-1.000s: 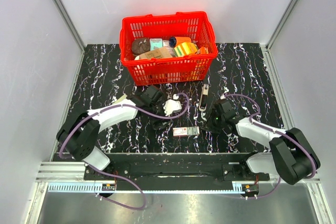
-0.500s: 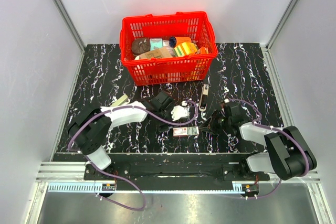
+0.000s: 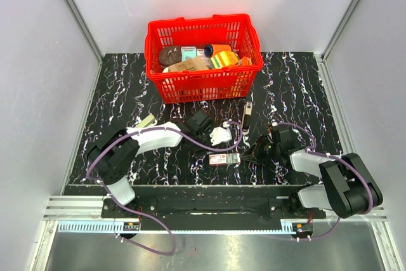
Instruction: Unload the staples from the stapler
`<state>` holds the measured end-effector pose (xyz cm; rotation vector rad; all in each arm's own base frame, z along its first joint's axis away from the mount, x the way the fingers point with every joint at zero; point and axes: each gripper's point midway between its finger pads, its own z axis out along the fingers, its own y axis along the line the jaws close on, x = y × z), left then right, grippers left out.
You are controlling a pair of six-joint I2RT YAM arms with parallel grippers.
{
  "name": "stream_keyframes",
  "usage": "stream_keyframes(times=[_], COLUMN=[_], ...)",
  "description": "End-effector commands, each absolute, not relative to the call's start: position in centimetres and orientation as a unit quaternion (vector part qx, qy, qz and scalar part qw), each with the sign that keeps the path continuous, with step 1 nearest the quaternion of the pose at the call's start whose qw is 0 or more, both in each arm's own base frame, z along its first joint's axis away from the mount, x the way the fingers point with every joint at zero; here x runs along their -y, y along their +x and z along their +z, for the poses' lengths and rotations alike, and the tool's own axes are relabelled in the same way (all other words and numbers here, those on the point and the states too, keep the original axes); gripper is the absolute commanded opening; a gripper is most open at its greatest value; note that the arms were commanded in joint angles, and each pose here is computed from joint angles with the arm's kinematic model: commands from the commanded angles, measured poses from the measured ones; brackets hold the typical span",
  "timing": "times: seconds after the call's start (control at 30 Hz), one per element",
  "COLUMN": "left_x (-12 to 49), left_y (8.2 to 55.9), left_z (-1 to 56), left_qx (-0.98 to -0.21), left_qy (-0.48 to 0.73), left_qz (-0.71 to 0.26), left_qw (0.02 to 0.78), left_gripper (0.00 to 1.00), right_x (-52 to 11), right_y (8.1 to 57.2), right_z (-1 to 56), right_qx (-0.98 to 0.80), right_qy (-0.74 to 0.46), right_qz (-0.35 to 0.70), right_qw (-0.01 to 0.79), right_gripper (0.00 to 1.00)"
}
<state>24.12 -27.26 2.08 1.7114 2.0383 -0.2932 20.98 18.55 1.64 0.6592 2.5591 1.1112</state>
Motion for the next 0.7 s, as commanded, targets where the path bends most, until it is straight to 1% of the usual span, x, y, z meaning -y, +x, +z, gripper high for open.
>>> stream_keyframes(times=[0.0, 0.13, 0.67], left_x=[28.7, 28.9, 29.5], left_y=[25.1, 25.1, 24.8], left_z=[3.0, 3.0, 2.9], left_qx=[-0.731, -0.729, -0.727], left_qy=[0.625, 0.627, 0.632], left_qz=[-0.101, -0.101, -0.104], left_qw=[0.254, 0.254, 0.247], left_gripper=[0.64, 0.64, 0.64], right_x=[-18.4, -18.4, -18.8], right_y=[20.5, 20.8, 21.2], right_z=[1.3, 1.5, 2.5], right_qx=[-0.887, -0.888, -0.885], right_qy=[0.229, 0.223, 0.217], right_qz=[0.380, 0.380, 0.389], right_qw=[0.127, 0.133, 0.138], right_gripper=[0.20, 0.17, 0.13])
